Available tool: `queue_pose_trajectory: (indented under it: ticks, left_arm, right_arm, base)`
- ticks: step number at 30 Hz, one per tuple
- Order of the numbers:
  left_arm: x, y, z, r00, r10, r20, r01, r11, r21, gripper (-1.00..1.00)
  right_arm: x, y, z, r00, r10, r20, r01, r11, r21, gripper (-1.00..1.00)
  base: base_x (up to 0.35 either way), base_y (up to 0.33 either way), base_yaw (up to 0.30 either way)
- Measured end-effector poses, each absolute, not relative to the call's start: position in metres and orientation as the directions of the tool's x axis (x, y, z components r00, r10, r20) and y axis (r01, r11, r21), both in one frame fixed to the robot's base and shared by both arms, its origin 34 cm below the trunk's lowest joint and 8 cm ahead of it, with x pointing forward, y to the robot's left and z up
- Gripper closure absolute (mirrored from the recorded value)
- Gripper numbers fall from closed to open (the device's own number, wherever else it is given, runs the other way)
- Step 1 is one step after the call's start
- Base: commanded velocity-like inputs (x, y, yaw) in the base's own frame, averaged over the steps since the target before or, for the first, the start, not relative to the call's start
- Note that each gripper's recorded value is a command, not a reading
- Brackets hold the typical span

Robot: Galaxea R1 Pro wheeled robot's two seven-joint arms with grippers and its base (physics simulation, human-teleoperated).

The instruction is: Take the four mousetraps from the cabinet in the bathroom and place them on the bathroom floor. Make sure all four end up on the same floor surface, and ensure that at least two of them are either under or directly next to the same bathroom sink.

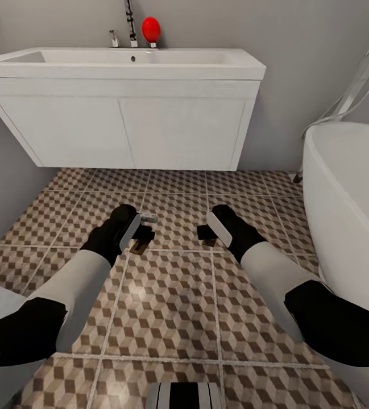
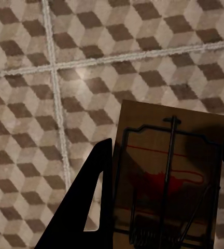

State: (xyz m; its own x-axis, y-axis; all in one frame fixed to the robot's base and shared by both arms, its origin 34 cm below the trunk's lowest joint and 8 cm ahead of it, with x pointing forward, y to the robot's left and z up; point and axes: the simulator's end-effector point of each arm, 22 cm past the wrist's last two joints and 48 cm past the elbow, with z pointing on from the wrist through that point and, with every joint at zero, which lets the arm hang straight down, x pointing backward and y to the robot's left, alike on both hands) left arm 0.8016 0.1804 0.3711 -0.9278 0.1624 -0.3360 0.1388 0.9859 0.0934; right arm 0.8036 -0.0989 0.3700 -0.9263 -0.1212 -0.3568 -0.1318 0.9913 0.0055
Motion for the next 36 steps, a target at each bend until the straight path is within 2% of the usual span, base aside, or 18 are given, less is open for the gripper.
queue_pose_trajectory:
  ticks: [9,36]
  left_arm:
    - [0.810,0.180,0.378,-0.923,0.162,-0.349,0.137,0.986,0.095,1.00]
    - [0.809,0.177,0.311,-0.948,0.164,-0.274,0.147,0.986,0.080,1.00]
  right_arm:
    - [0.816,-0.103,0.380,-0.923,-0.120,-0.366,-0.128,0.992,-0.004,1.00]
    - [0.823,-0.105,0.318,-0.948,-0.119,-0.296,-0.124,0.992,-0.001,1.00]
  base:
    - [0.000,0.000,0.000]
    - [0.000,0.000,0.000]
